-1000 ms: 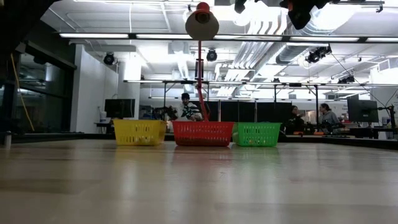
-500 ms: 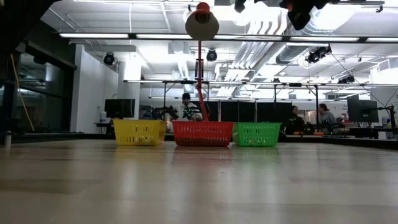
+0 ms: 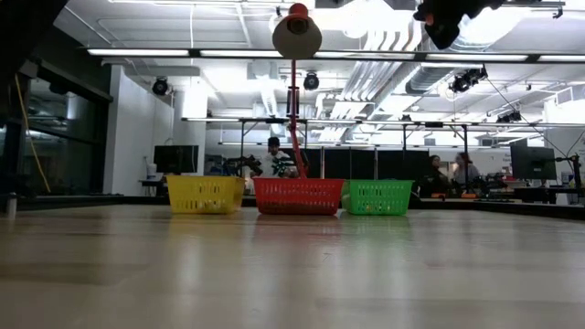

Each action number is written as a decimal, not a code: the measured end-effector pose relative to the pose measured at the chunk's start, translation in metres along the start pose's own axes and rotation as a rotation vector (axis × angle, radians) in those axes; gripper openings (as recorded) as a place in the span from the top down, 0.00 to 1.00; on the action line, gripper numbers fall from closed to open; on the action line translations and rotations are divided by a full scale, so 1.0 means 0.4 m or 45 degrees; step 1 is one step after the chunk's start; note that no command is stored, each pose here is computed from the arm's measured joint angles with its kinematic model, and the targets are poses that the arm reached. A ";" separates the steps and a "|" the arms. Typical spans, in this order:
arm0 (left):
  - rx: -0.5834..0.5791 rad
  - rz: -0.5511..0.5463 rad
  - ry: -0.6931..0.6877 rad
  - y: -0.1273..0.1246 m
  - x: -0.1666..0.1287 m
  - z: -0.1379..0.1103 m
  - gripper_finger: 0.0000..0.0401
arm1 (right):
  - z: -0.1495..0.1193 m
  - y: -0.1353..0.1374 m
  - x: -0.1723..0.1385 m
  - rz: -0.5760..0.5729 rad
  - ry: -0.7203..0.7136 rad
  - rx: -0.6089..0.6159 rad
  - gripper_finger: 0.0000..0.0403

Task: Pick & Place Markers
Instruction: Put the orange pen into the green bin

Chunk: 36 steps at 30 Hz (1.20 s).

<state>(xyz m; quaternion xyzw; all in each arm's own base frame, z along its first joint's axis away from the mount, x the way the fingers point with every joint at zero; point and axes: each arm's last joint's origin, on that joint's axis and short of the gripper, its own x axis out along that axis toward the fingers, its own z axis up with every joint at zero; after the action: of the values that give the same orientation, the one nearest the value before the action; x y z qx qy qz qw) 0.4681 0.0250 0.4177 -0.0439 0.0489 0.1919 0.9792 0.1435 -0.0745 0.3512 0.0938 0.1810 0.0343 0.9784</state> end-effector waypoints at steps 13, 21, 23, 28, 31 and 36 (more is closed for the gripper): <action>0.061 0.228 0.454 0.082 -0.224 0.061 0.42 | -0.012 -0.003 -0.001 -0.051 0.056 0.033 0.92; 0.022 0.250 0.598 0.082 -0.242 0.004 0.42 | -0.019 -0.016 0.015 -0.083 0.110 0.078 0.92; -0.007 0.275 0.606 0.082 -0.233 -0.025 0.42 | -0.021 -0.022 0.022 -0.083 0.123 0.088 0.92; -0.091 0.248 0.548 0.074 -0.232 -0.100 0.42 | -0.024 -0.036 0.041 -0.091 0.157 0.111 0.92; -0.165 0.213 0.487 0.084 -0.265 -0.153 0.42 | -0.025 -0.047 0.054 -0.099 0.171 0.131 0.92; -0.353 0.198 0.321 0.124 -0.331 -0.260 0.42 | -0.027 -0.070 0.083 -0.111 0.194 0.196 0.92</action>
<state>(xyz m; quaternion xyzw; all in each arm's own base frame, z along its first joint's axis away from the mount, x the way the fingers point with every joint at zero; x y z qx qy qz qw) 0.3192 0.0105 0.3260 -0.1979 0.1474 0.2649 0.9322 0.1716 -0.0968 0.3241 0.1578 0.2607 -0.0153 0.9523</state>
